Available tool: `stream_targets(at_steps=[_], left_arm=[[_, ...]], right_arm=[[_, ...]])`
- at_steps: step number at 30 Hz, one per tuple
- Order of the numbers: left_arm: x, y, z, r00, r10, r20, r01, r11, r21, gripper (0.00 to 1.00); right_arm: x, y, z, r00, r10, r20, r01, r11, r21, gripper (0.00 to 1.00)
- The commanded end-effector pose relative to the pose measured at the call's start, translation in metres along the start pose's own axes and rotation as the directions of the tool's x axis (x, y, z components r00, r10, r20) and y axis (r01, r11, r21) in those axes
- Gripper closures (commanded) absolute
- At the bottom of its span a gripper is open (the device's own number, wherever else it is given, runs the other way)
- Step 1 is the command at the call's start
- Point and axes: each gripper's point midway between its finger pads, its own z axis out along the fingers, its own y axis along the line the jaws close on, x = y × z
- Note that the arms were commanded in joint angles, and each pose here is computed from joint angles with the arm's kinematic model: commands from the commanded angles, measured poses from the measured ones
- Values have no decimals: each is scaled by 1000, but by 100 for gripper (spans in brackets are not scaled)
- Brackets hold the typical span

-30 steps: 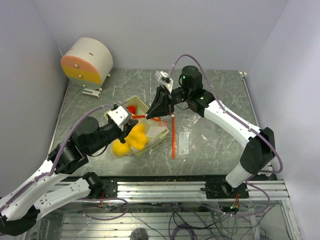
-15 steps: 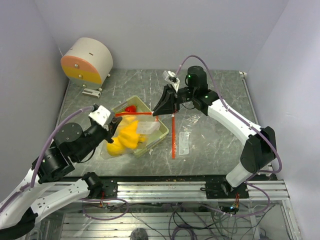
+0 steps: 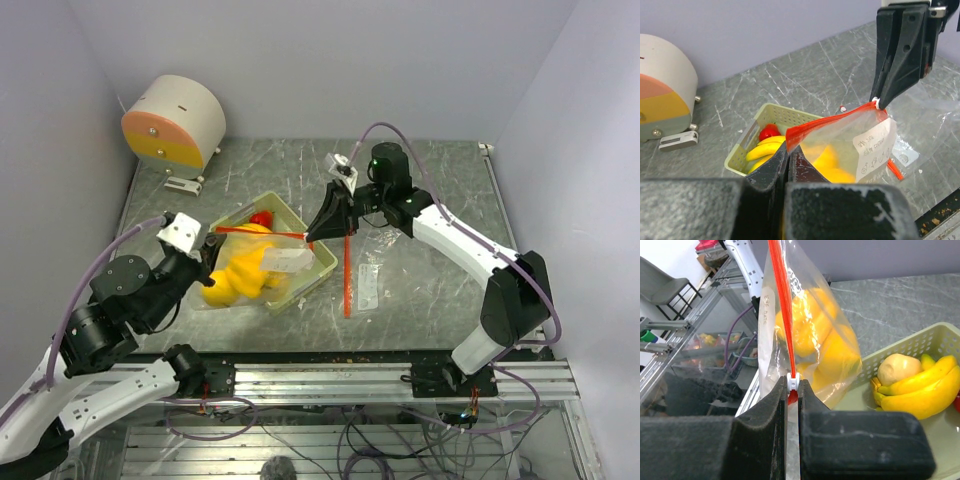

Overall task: Place the food in the zip-top bag and seal the zipper
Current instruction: Zip the zipper food storage bag.

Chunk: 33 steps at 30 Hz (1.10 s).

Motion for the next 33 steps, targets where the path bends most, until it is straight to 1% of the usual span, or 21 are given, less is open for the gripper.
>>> stream_targets(at_steps=[1,3,7,9,11,13,14,17,19,21,25,26,27,28,30,31,32,33], left_arm=[[-61,61,-38,965,-85,246,148,958,-246,93],[-63,65,-41,961,-91,263,161,952,-260,93],[-62,69,-43,962,-87,259,161,947,-278,93],[-59,71,-44,964,-86,252,160,943,-292,93],[-54,73,-45,966,-85,243,159,939,-304,93],[-49,74,-45,969,-83,234,156,936,-315,93],[-46,75,-44,970,-80,228,152,934,-322,93],[-38,75,-41,976,-67,205,135,932,-337,93],[-32,75,-38,981,-54,184,116,930,-350,93],[-28,74,-35,985,-45,166,102,930,-354,93],[-26,77,-35,984,-56,169,116,921,-371,92],[-27,78,-37,983,-60,174,122,920,-372,85],[-29,78,-39,981,-65,181,130,919,-371,72],[-31,80,-41,979,-72,191,140,918,-371,53],[-37,79,-46,974,-76,213,149,924,-352,16],[-41,75,-47,972,-76,223,146,936,-320,5],[-46,72,-49,969,-79,235,147,946,-290,2],[-50,68,-51,966,-84,246,149,954,-260,1]], right_arm=[[28,-19,-15,995,97,-9,-97,993,63,100],[29,-19,-15,994,107,-9,-106,993,59,100],[24,-17,-15,994,109,-3,-108,993,48,100],[12,-10,-14,992,125,19,-125,992,25,100],[-14,-6,-13,990,117,78,-120,993,23,100],[-36,3,-13,976,165,144,-167,986,0,100],[-46,10,-13,950,257,174,-256,966,-27,100],[-70,29,-16,913,318,254,-298,947,-118,100],[-78,40,-18,889,364,278,-320,928,-192,100],[-81,43,-20,868,402,292,-336,908,-251,100],[-86,41,-19,867,388,313,-330,917,-224,100],[-89,40,-19,869,383,314,-333,921,-203,100],[-92,39,-19,877,361,318,-322,931,-172,100],[-93,35,-18,877,365,312,-337,931,-141,100],[-99,22,-17,904,288,315,-291,956,-40,100],[-101,13,-17,903,291,315,-312,950,18,100],[-106,2,-19,916,249,315,-292,952,96,100],[-108,-12,-22,920,233,316,-303,933,192,100]])
